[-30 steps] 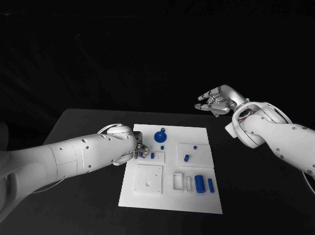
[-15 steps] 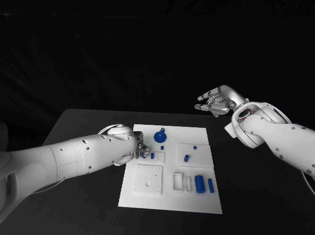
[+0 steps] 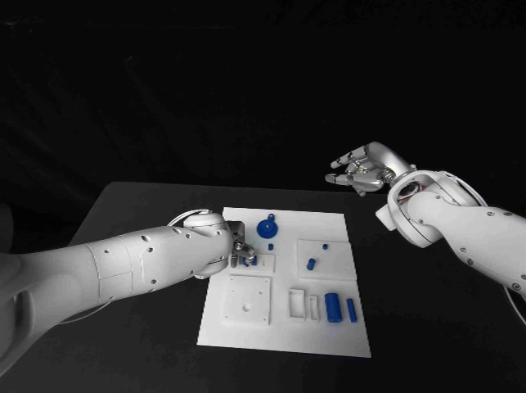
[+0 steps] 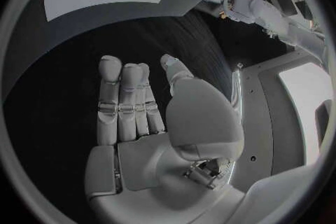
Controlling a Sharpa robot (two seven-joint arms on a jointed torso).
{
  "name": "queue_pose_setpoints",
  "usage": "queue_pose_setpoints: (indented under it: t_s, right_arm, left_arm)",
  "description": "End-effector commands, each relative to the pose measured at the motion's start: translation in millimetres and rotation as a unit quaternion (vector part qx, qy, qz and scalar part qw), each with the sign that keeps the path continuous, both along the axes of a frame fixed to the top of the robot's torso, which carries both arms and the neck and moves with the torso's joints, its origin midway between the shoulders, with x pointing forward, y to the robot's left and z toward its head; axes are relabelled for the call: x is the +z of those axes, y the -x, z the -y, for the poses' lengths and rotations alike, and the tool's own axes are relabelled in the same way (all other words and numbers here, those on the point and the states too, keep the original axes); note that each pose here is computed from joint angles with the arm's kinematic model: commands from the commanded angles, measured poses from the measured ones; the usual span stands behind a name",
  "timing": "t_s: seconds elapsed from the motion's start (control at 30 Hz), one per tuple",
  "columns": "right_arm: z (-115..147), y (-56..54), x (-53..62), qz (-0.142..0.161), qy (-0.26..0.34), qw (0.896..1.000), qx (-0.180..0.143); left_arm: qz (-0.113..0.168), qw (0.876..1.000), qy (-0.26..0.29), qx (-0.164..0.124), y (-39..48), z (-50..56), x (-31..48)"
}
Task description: Assemble the parts on the task board
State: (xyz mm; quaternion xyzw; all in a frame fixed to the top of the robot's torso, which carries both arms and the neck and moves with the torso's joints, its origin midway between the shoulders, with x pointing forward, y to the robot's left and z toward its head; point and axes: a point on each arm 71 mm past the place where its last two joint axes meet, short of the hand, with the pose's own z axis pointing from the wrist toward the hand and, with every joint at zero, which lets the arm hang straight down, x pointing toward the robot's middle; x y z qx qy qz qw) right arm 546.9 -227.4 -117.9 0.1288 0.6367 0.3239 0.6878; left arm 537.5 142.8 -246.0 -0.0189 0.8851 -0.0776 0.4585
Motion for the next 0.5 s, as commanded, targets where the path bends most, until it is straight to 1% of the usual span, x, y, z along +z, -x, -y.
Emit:
queue_pose_setpoints:
  t_s: [0.03,0.33,0.47,0.5]
  right_arm:
    - [-0.1,-0.1,-0.4,-0.003,0.002,1.0,0.004]
    - [0.4,-0.5,-0.6,-0.003,0.002,1.0,0.004]
    - [0.6,-0.6,-0.7,-0.002,0.002,1.0,0.004]
    - [0.7,-0.6,-0.7,-0.002,0.002,1.0,0.004]
  left_arm:
    - [-0.018,1.0,-0.008,-0.008,4.6,0.0,-9.3]
    - [-0.008,1.0,-0.015,-0.006,2.8,-4.1,-8.4]
    - [0.001,1.0,-0.016,-0.003,1.9,-7.0,-7.5]
    - [0.008,1.0,-0.016,-0.001,1.8,-8.8,-6.6]
